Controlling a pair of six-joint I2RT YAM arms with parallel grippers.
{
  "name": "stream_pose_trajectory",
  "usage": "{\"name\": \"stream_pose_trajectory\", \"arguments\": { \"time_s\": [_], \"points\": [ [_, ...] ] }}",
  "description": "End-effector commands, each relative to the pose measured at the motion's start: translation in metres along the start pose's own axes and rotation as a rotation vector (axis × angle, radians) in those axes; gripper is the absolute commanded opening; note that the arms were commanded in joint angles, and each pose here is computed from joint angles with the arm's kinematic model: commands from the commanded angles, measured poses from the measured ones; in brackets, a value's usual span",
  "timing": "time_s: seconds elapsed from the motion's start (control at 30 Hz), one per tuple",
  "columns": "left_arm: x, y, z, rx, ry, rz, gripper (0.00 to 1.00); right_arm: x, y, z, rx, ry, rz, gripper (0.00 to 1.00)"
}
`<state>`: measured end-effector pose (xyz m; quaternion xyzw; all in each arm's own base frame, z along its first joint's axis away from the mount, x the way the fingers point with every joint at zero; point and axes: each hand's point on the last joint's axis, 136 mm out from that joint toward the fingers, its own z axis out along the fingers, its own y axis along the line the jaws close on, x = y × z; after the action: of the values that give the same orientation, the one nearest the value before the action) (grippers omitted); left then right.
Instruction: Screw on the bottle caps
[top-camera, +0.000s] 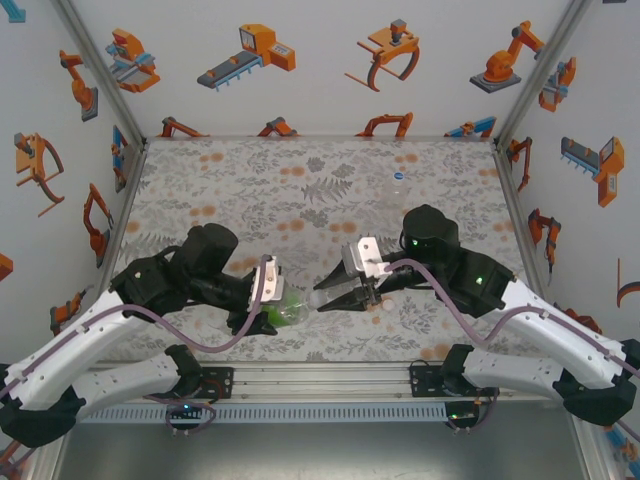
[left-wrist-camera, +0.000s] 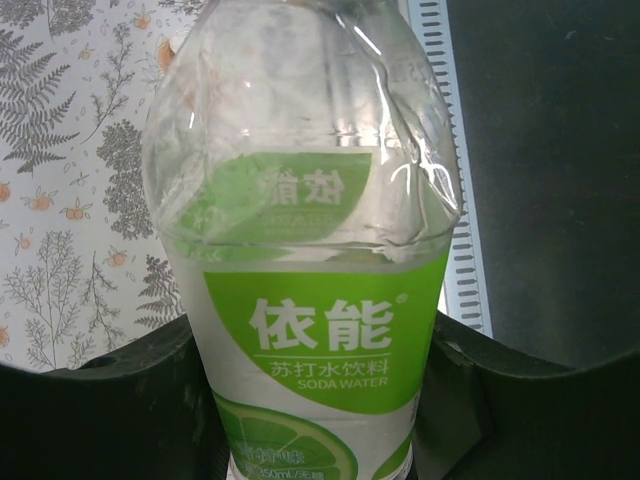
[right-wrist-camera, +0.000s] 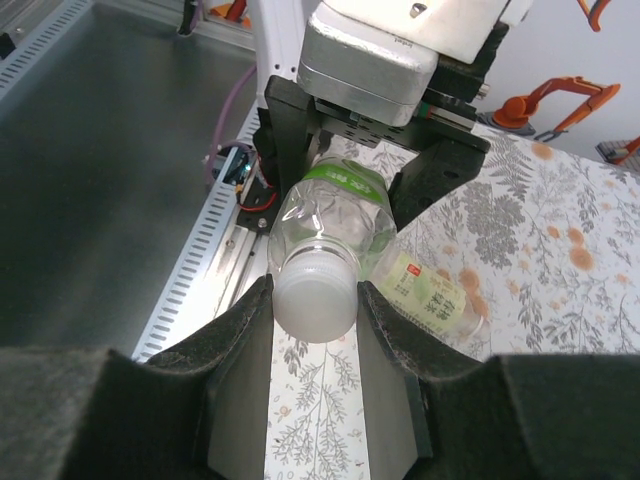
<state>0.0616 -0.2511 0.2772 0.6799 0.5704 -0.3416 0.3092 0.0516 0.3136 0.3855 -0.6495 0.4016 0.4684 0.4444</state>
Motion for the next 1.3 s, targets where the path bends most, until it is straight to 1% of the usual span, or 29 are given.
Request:
{"name": "stream_pose_trajectory", "arguments": {
  "time_s": [0.0, 0.13, 0.27, 0.4, 0.5, 0.7, 0.83, 0.97, 1.27],
  "points": [
    [-0.046, 0.000, -0.010, 0.009, -0.146, 0.129, 0.00, 0.002, 0.010, 0.010, -0.090, -0.024, -0.003, 0.00],
    [-0.050, 0.000, -0.012, 0.007, -0.168, 0.136, 0.00, 0.004, 0.012, 0.010, -0.102, -0.021, 0.005, 0.00],
    [-0.056, -0.002, -0.015, -0.008, -0.211, 0.148, 0.00, 0.009, 0.010, 0.006, -0.051, -0.005, -0.005, 0.00],
    [-0.056, -0.002, -0.017, -0.017, -0.222, 0.141, 0.00, 0.008, 0.008, 0.001, -0.011, -0.006, -0.021, 0.00],
    [-0.056, 0.000, -0.017, -0.023, -0.219, 0.123, 0.00, 0.004, 0.011, 0.002, -0.030, -0.022, -0.031, 0.00],
    [-0.060, 0.006, -0.015, -0.043, -0.244, 0.094, 0.00, -0.001, 0.024, 0.007, -0.114, -0.043, -0.025, 0.00],
    [-0.061, 0.009, -0.013, -0.044, -0.231, 0.074, 0.00, 0.001, 0.024, 0.011, -0.109, -0.027, -0.018, 0.00],
    [-0.057, 0.010, -0.011, -0.031, -0.195, 0.040, 0.00, 0.001, 0.017, 0.010, -0.063, -0.005, -0.019, 0.00],
    [-0.043, 0.012, -0.005, -0.024, -0.127, -0.018, 0.00, 0.006, 0.015, 0.004, -0.026, 0.091, -0.035, 0.00]
  ]
}}
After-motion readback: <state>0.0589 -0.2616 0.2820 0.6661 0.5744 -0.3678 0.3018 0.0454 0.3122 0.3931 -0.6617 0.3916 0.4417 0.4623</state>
